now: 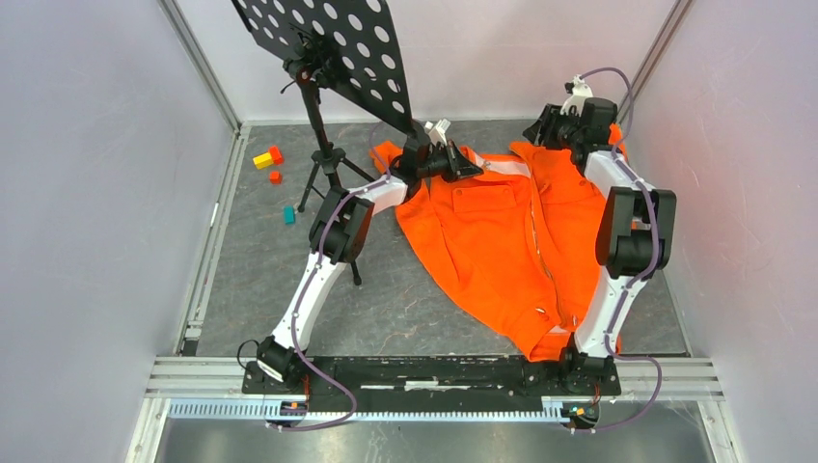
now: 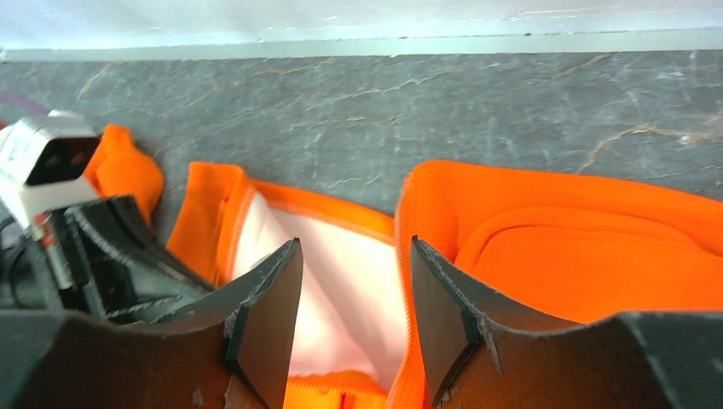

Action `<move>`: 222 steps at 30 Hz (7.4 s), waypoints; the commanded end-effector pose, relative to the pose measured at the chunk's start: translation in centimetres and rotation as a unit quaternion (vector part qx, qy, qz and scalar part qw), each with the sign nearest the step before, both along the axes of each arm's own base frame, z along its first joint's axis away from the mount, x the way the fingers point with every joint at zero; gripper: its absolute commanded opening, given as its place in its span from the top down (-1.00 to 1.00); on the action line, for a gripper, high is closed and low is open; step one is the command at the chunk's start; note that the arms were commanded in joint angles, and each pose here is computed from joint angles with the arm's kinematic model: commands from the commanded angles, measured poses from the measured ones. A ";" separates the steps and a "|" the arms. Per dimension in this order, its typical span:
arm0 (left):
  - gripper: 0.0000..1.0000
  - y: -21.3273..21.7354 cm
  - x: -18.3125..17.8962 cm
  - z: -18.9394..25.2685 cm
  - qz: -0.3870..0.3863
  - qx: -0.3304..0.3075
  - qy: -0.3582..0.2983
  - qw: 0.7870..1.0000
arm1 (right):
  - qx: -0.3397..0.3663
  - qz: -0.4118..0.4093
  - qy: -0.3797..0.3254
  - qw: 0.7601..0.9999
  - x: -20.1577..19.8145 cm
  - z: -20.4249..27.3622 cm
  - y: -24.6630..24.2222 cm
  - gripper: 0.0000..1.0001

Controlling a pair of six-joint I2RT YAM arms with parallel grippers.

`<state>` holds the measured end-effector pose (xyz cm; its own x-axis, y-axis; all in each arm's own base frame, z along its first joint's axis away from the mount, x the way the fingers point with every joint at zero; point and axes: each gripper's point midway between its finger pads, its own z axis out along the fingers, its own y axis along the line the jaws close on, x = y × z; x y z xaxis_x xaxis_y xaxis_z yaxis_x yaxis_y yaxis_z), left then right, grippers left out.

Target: Zip up the jacket

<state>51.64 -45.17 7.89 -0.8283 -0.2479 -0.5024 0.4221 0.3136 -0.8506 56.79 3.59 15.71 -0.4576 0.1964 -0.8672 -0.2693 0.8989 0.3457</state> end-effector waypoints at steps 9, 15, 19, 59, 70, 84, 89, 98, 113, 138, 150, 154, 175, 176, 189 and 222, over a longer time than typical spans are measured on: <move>0.95 0.2 -0.2 2.9 0.001 -0.015 -0.045 0.999 | -0.045 -0.011 0.001 0.999 5.4 -3.9 -1.6 -0.01; 0.95 -0.1 0.2 3.5 0.000 -0.022 -0.050 0.999 | -0.049 -0.006 -0.002 0.999 7.3 -5.8 -0.6 -0.04; 0.95 -0.3 0.2 4.0 -0.001 -0.025 -0.054 0.998 | -0.060 -0.021 0.001 0.998 8.3 -6.9 -0.4 -0.04; 0.95 -1.3 -0.8 4.7 -0.051 -0.010 -0.128 0.990 | -0.081 0.016 -0.042 0.996 8.4 -2.9 1.6 0.80; 0.95 -1.3 -2.0 6.4 -0.089 0.010 -0.211 0.973 | 0.009 0.150 -0.064 0.987 1.1 0.2 2.7 0.70; 0.95 -2.1 -4.0 8.8 -0.126 -0.026 -0.228 0.965 | 0.165 0.219 -0.064 0.959 -2.3 -0.2 4.9 0.97; 0.95 -2.2 -4.9 9.1 -0.151 -0.046 -0.243 0.957 | 0.203 0.255 -0.065 0.943 -5.7 0.0 6.1 1.00; 0.95 -2.1 -6.5 9.1 -0.195 -0.063 -0.317 0.926 | 0.269 0.393 -0.111 0.872 -11.8 5.1 8.0 1.00; 0.95 -1.6 -3.9 9.7 -0.113 -0.031 -0.332 0.936 | 0.148 0.192 -0.098 0.965 -6.5 0.9 3.1 1.00; 0.95 -1.8 -9.2 13.3 -0.193 -0.084 -0.416 0.885 | 0.102 0.247 -0.040 0.963 -7.1 -3.3 6.8 1.00; 0.95 -1.1 -4.3 10.4 -0.099 -0.036 -0.376 0.921 | 0.171 0.271 -0.159 0.934 -13.4 7.4 9.8 1.00; 0.95 -1.0 -4.9 10.4 -0.110 -0.039 -0.374 0.920 | 0.112 0.262 -0.185 0.941 -13.4 9.0 9.8 1.00; 0.95 -0.3 -9.0 13.5 -0.167 -0.110 -0.375 0.905 | -0.005 0.268 -0.139 0.953 -10.6 2.4 7.0 1.00; 0.95 -0.3 -9.1 13.6 -0.169 -0.113 -0.374 0.905 | 0.010 0.268 -0.132 0.954 -10.7 2.3 7.2 1.00; 0.95 -0.4 -9.3 13.0 -0.181 -0.118 -0.369 0.904 | 0.068 0.296 -0.155 0.940 -11.8 3.5 8.3 1.00; 0.95 0.5 -8.4 13.2 -0.177 -0.120 -0.375 0.902 | 0.076 0.318 -0.144 0.934 -12.8 3.0 7.9 1.00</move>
